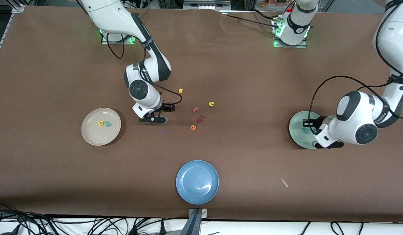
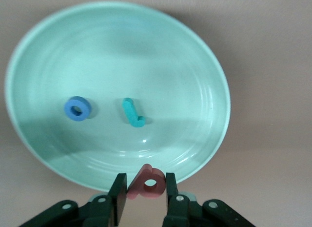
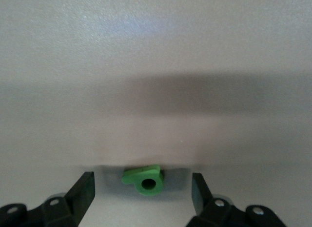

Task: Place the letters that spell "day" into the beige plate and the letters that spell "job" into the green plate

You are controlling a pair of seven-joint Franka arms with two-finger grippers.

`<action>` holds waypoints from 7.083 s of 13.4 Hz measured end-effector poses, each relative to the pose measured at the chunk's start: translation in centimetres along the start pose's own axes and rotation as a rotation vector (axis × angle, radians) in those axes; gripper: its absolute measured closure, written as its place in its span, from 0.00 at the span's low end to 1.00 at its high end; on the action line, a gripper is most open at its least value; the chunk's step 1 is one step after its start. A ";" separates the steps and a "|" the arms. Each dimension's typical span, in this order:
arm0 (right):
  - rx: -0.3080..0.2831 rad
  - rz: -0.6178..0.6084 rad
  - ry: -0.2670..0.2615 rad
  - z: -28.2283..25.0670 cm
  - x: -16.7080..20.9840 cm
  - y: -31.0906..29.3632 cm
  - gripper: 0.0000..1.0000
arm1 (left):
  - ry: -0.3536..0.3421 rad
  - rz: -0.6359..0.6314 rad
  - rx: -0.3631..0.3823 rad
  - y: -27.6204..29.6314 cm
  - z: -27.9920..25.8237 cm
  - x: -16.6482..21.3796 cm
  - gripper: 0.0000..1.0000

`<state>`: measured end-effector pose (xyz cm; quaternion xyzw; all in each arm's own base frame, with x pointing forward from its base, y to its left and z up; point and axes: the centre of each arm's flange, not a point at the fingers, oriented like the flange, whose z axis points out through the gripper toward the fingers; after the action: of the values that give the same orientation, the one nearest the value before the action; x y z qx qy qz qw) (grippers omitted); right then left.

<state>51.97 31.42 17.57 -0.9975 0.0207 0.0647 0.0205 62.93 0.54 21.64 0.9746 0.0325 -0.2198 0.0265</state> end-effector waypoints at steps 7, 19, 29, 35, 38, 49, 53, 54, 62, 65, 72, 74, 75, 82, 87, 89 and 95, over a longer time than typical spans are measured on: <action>0.001 0.002 0.008 0.2 -0.1 0.2 0.40 | 0.163 -0.023 -0.003 -0.2 -8.2 0.1 0.00; 0.007 -0.018 0.029 0.0 -0.5 -0.9 0.62 | 0.456 -0.055 0.082 -3.2 -25.6 -5.1 0.00; -0.013 -0.031 0.025 -1.9 1.3 1.4 0.62 | 0.474 -0.036 0.119 -2.6 -27.5 -5.2 0.00; -0.062 -0.149 -0.005 -8.1 5.5 12.3 0.62 | 0.446 -0.015 0.086 -2.6 -26.9 -3.5 0.00; -0.089 -0.205 -0.002 -9.6 7.1 18.4 0.62 | 0.446 0.011 0.077 -1.0 -27.4 -3.8 0.00; -0.083 -0.194 -0.038 -10.8 9.2 25.9 0.00 | 0.405 0.135 0.090 1.0 -26.4 -6.9 0.01; -0.061 -0.191 -0.097 -14.1 9.8 24.9 0.00 | 0.429 0.132 0.094 0.3 -27.4 -7.6 0.00; -0.059 -0.193 -0.100 -14.5 9.9 24.8 0.00 | 0.431 0.133 0.094 0.4 -27.4 -7.6 0.00; -0.044 -0.226 -0.133 -18.1 10.3 22.6 0.00 | 0.444 0.147 0.093 1.3 -27.6 -7.6 0.00; -0.030 -0.231 -0.149 -20.6 10.2 21.6 0.00 | 0.460 0.152 0.094 1.6 -28.4 -7.9 0.00; 0.005 -0.207 -0.121 -27.9 6.5 24.5 0.00 | 0.462 0.152 0.094 1.7 -28.5 -8.0 0.00; -0.020 -0.221 -0.116 -30.5 4.5 25.2 0.00 | 0.462 0.152 0.094 1.7 -28.5 -8.0 0.00; -0.035 -0.228 -0.119 -31.7 3.5 25.4 0.00 | 0.463 0.152 0.094 1.7 -28.5 -8.0 0.00; -0.033 -0.194 -0.088 -37.4 -0.1 28.1 0.00 | 0.463 0.152 0.094 1.7 -28.5 -8.0 0.00; -0.028 -0.172 -0.098 -38.6 -0.7 29.2 0.00 | 0.463 0.152 0.094 1.7 -28.5 -8.0 0.00; -0.026 -0.160 -0.096 -39.2 -0.9 29.8 0.00 | 0.463 0.152 0.094 1.7 -28.5 -8.0 0.00; -0.024 -0.117 -0.092 -39.8 -1.2 30.7 0.00 | 0.463 0.152 0.094 1.7 -28.5 -8.0 0.00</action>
<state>54.53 -0.92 55.94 -0.9931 -0.0392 0.1093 0.0135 68.02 0.36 50.86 0.9988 -0.0461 0.0106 -0.0106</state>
